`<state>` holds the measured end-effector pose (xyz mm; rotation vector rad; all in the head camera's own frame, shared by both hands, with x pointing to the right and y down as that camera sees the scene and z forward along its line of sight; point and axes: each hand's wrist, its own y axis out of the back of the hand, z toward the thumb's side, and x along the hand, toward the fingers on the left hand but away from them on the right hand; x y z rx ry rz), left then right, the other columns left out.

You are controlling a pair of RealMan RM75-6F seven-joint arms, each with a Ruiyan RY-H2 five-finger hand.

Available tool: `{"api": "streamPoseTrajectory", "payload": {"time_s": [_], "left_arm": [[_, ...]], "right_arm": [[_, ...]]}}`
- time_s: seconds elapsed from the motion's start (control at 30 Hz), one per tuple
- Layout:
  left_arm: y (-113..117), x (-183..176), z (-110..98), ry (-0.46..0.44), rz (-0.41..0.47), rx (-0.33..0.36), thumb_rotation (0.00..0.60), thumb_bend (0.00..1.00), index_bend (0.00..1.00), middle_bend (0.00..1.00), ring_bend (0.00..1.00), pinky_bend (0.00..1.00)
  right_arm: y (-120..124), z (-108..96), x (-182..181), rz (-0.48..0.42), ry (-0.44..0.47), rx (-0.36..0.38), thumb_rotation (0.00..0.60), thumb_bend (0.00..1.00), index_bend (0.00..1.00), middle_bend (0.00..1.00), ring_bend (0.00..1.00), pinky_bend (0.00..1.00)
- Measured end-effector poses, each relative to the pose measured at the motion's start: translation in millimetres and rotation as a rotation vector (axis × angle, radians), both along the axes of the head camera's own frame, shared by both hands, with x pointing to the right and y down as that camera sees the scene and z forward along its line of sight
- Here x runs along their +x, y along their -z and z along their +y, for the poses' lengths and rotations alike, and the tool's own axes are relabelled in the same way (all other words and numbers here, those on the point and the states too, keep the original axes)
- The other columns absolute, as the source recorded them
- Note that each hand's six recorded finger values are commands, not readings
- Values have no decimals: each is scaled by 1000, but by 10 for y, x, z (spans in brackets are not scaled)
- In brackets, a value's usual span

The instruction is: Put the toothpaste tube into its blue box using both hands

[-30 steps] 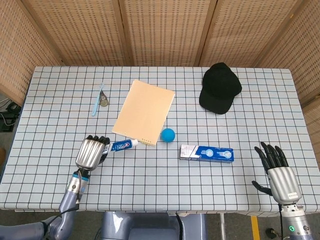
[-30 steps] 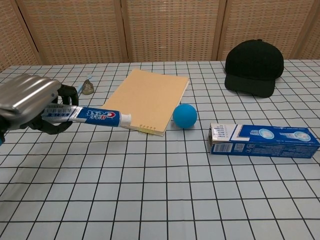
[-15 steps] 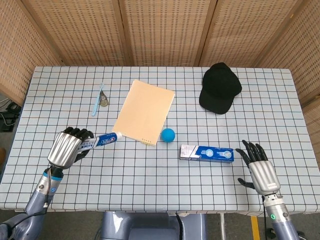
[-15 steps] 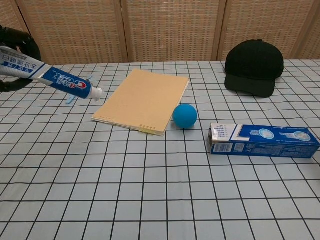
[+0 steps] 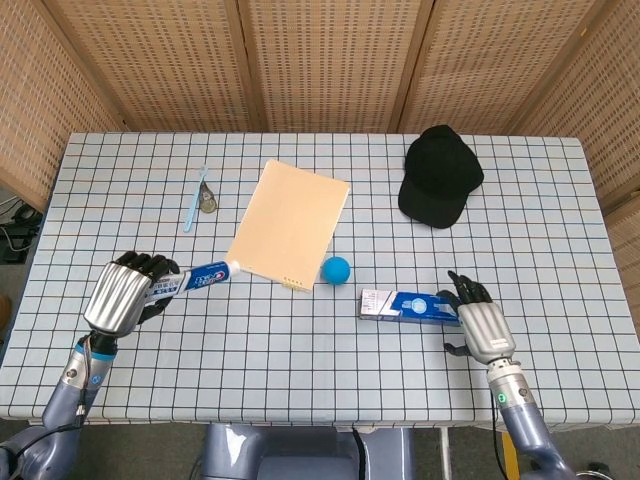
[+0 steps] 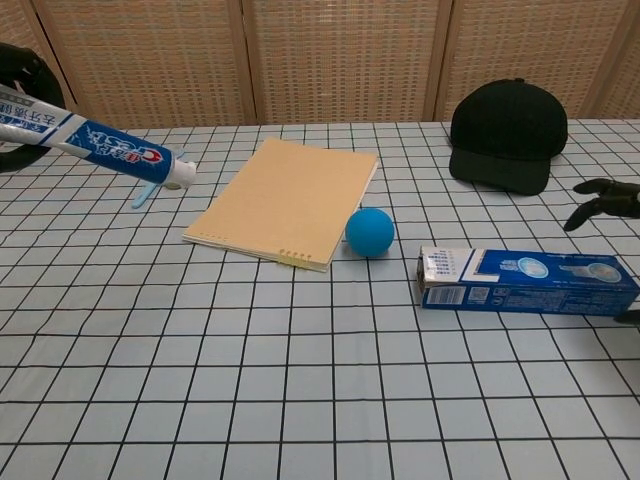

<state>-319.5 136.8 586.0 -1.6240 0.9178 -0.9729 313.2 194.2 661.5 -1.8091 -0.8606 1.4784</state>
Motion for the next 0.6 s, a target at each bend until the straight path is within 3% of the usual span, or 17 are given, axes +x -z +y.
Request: {"api": "streamPoseTrajectory", "payload": {"time_s": [0.47,0.6], "left_arm": [[-13,-174,-57,23,8,12,600,547,883,551,537,521],[-33,-187,-75,27,11,11,600,547,883,551,537,521]], "right_arm": [[-377,-231,-305,28,2,-46,600,125,261,36,0,171],[-442,-279,-340,38,5,-48,600,128,306,97,54,220]]}}
